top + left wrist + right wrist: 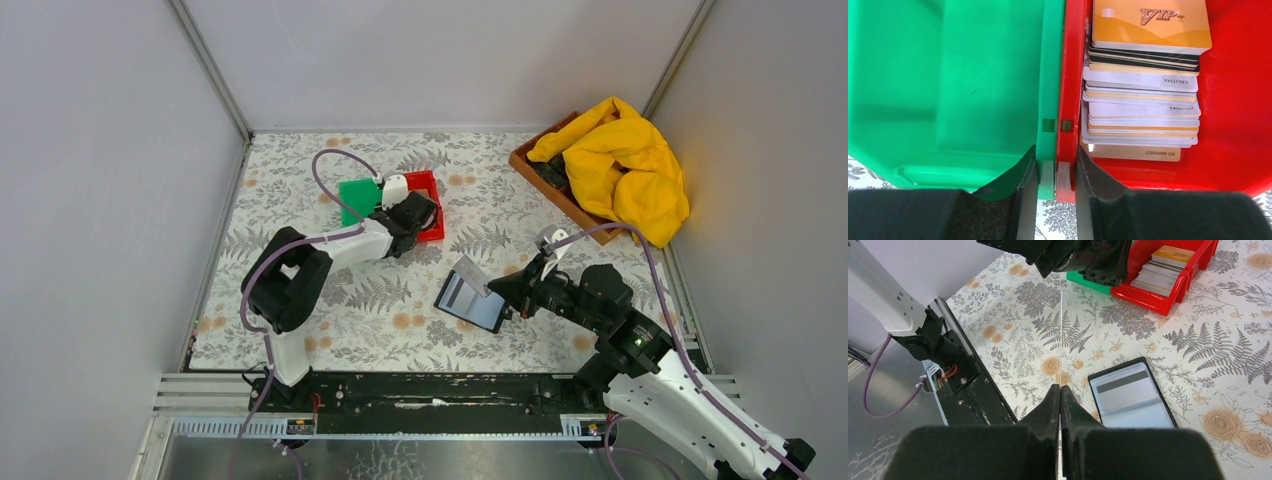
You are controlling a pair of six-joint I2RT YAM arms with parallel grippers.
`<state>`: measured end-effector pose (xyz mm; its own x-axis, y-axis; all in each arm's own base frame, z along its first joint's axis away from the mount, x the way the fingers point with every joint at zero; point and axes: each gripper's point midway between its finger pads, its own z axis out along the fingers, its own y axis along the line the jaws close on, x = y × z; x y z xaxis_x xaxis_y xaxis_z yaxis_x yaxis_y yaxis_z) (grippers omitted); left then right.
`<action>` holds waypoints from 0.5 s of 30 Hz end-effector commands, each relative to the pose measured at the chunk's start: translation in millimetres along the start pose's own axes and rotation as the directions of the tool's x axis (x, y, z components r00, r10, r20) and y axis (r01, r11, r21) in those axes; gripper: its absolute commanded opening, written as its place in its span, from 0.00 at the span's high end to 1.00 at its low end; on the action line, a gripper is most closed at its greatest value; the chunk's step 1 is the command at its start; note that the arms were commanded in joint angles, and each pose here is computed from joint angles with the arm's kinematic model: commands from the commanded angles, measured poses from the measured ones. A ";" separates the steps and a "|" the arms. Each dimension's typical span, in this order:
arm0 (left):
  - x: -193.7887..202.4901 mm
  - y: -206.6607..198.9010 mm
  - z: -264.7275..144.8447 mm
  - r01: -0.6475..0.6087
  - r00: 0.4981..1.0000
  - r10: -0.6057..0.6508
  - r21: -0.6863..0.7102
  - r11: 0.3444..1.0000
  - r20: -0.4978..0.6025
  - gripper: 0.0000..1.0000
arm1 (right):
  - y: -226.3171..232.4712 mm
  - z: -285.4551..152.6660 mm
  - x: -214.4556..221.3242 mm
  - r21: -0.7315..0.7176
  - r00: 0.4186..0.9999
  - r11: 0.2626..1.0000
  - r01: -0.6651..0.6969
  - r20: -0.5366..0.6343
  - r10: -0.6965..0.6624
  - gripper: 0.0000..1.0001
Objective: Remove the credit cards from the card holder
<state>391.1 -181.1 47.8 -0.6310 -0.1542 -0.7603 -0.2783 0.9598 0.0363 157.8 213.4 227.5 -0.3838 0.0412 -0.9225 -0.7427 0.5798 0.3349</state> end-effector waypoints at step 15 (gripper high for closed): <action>44.3 7.7 -14.7 -0.020 0.999 0.023 0.110 0.994 -0.030 1.00 | -4.1 8.8 -8.0 0.012 0.999 0.999 0.030 0.012 -0.030 1.00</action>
<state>384.2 -182.8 46.7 -0.5984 -0.1584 -0.7854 -0.2207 0.9749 -0.0285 159.8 215.1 221.3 -0.3994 0.0254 -0.9164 -0.7372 0.5853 0.3376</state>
